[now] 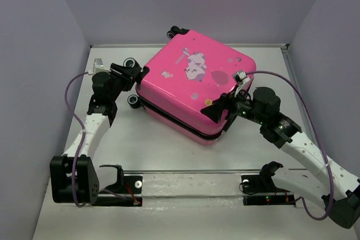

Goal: Pack the luggage

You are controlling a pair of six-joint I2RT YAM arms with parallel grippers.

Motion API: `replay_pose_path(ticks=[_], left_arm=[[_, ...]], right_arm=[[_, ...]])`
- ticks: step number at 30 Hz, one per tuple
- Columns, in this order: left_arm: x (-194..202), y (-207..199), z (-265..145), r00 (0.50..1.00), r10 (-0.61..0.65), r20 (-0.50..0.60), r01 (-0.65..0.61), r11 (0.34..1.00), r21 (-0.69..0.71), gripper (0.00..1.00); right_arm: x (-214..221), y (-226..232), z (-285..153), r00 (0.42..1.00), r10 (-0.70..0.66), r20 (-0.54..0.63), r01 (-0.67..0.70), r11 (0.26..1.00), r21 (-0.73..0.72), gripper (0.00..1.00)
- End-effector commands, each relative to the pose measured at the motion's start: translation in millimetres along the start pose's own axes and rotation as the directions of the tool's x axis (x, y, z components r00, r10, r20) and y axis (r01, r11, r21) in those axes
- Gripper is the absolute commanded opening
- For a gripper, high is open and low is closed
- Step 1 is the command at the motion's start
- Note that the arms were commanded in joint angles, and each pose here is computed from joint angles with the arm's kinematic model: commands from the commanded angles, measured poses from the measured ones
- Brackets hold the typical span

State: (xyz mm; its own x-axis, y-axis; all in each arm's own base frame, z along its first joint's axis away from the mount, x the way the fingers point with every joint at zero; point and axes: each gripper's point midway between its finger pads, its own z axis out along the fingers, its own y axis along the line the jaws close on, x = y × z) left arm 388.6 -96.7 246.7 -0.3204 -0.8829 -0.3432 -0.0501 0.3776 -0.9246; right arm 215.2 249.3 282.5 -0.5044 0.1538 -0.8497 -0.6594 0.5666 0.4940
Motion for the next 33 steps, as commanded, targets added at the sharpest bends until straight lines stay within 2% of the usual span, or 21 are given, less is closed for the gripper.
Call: replay_pose_path(ticks=[1, 6, 8, 9, 11, 15, 18, 22, 23, 27, 33], left_arm=[[-41, -157, -48, 0.989, 0.075, 0.125, -0.119, 0.909, 0.401, 0.06], [-31, -130, -42, 0.99, 0.106, 0.088, -0.129, 0.939, 0.318, 0.06], [-22, -105, -39, 0.991, 0.115, 0.064, -0.128, 0.955, 0.268, 0.06], [-15, -84, -36, 0.993, 0.109, 0.047, -0.117, 0.966, 0.23, 0.06], [-11, -64, -36, 0.994, 0.107, 0.037, -0.112, 0.975, 0.193, 0.06], [-1, -21, -34, 0.995, 0.103, 0.009, -0.103, 0.988, 0.116, 0.06], [-11, -2, -32, 0.994, 0.108, 0.034, -0.11, 0.991, 0.07, 0.06], [-17, 8, -26, 0.991, 0.12, 0.053, -0.122, 0.992, 0.033, 0.06], [-18, 10, -23, 0.991, 0.12, 0.051, -0.121, 0.992, 0.027, 0.06], [-22, 11, -9, 0.995, 0.096, 0.032, -0.096, 0.995, 0.017, 0.06], [-33, 3, 7, 0.996, 0.083, 0.04, -0.084, 0.996, 0.023, 0.09]], right_arm=[[-3, -3, -4, 1.0, -0.01, -0.011, 0.01, 0.999, 0.045, 0.95], [-1, -5, -10, 1.0, 0.002, -0.019, 0.0, 0.998, 0.064, 0.94], [0, -4, -20, 1.0, 0.004, -0.012, -0.003, 0.997, 0.079, 0.88], [2, -6, -24, 1.0, 0.007, -0.012, -0.006, 0.996, 0.09, 0.8], [3, -6, -42, 1.0, 0.006, 0.005, -0.007, 0.993, 0.117, 0.72], [15, -14, -73, 1.0, 0.027, 0.016, -0.029, 0.98, 0.194, 0.29], [39, -24, -85, 0.996, 0.087, -0.034, -0.076, 0.966, 0.249, 0.18], [87, -40, -83, 0.973, 0.202, -0.115, -0.161, 0.943, 0.291, 0.17], [87, -39, -83, 0.971, 0.213, -0.111, -0.173, 0.941, 0.292, 0.17], [102, -45, -84, 0.954, 0.275, -0.121, -0.224, 0.919, 0.323, 0.29], [126, -62, -70, 0.928, 0.331, -0.171, -0.248, 0.89, 0.382, 0.37]])
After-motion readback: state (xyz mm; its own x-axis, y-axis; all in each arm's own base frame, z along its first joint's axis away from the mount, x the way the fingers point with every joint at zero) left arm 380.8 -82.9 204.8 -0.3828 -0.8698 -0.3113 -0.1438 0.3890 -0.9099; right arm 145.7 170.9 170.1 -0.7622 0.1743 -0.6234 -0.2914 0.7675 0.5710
